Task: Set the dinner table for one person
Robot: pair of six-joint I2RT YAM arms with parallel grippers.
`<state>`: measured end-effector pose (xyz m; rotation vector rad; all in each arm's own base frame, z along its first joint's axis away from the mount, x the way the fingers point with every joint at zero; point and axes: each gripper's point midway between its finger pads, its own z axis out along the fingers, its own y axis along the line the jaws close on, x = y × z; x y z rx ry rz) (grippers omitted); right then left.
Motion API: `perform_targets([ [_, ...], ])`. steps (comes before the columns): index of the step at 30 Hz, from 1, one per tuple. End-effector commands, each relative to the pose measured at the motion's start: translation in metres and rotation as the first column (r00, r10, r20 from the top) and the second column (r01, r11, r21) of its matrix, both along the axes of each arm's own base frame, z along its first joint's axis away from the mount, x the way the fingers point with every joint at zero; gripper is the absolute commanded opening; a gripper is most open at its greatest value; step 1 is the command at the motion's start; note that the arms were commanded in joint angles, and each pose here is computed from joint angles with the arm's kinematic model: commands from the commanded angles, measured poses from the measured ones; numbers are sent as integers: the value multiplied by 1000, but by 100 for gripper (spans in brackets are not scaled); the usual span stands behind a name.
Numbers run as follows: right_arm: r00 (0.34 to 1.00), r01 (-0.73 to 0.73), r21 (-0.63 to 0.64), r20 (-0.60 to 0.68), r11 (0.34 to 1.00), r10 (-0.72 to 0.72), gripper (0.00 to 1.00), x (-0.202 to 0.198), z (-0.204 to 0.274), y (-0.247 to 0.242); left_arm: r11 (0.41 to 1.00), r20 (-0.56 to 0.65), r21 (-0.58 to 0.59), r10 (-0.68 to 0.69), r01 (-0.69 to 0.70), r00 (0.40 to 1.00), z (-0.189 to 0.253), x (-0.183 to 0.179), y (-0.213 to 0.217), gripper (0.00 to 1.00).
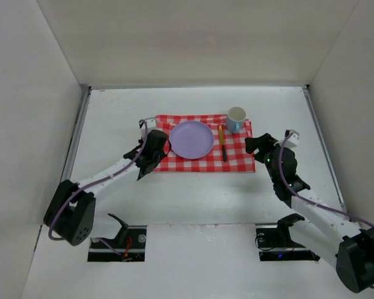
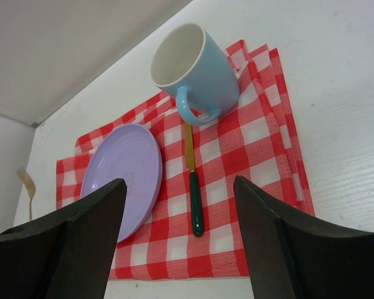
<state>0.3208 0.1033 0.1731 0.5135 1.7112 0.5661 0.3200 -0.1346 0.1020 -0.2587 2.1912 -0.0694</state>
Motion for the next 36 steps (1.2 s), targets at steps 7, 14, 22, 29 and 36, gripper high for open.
perform_targets([
  [7,999,-3,-9,51,1000,3,76,8,15,6,993,3,46,-112,112,994,2,39,-28,5],
  [14,999,-21,-21,41,1000,22,76,9,12,12,989,-49,97,-105,109,993,-24,48,-23,5],
  [22,999,-38,-25,24,999,39,76,11,7,16,986,-88,132,-89,100,992,-42,54,-16,5],
  [29,999,-44,-26,26,999,45,77,11,7,18,984,-117,144,-86,103,989,-57,51,-14,13],
  [36,999,-41,-29,35,999,42,82,10,11,17,989,-88,129,-63,75,994,-47,47,-8,34],
])
